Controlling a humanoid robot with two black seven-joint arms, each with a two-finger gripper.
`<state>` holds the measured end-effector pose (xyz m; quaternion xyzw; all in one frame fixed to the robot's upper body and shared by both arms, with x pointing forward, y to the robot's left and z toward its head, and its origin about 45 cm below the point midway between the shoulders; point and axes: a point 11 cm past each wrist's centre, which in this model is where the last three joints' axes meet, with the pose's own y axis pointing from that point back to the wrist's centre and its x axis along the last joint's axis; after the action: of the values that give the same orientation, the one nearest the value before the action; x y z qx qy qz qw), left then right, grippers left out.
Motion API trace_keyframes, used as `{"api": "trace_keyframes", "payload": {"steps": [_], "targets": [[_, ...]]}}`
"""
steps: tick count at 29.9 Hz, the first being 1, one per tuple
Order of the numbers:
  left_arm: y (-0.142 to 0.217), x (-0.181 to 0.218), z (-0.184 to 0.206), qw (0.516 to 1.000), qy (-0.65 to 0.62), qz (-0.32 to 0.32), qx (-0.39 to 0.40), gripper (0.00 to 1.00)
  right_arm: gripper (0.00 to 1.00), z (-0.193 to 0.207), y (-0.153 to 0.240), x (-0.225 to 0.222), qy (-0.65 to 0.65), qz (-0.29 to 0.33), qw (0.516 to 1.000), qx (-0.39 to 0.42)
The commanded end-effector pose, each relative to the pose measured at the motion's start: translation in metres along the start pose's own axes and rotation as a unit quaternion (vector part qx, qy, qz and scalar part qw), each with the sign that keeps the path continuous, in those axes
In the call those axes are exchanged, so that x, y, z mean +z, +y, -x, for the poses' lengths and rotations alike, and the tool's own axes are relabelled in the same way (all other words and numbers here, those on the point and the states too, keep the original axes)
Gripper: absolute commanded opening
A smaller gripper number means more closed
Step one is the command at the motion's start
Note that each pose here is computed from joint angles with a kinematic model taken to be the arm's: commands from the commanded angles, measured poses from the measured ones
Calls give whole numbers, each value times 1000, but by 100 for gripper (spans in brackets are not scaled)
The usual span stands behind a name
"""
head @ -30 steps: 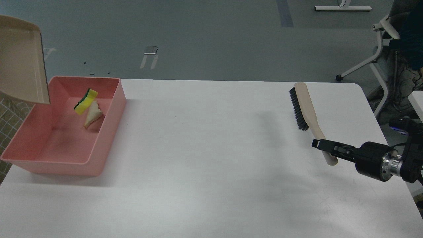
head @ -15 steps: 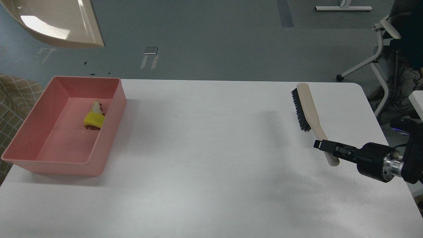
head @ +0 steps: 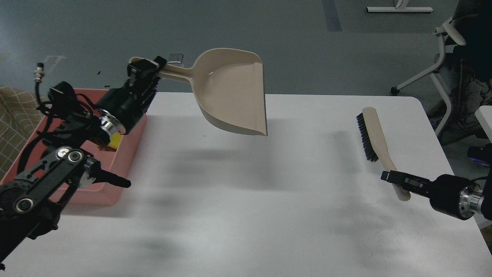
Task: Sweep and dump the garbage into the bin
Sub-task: 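Lower the dustpan back onto the table with the left gripper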
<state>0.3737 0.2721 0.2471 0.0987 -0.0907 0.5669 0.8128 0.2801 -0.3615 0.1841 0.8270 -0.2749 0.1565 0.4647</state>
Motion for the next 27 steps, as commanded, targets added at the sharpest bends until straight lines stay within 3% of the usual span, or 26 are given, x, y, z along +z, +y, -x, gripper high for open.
{"api": "trace_keyframes", "payload": {"steps": [1,3,11,27], "targets": [[-12,-21,35,999,21,-21,-17,0,0,3,2,7,-4,8,1000,-3],[-16,-39,54,999,28,-39,-21,0,0,5,2,9,-5,9,1000,-5],[-21,-82,65,994,52,-91,17,0,0,9,2,10,-9,3,1000,-8],[-18,-96,94,993,60,-103,-1,0,0,15,1,11,-16,4,1000,-13]]}}
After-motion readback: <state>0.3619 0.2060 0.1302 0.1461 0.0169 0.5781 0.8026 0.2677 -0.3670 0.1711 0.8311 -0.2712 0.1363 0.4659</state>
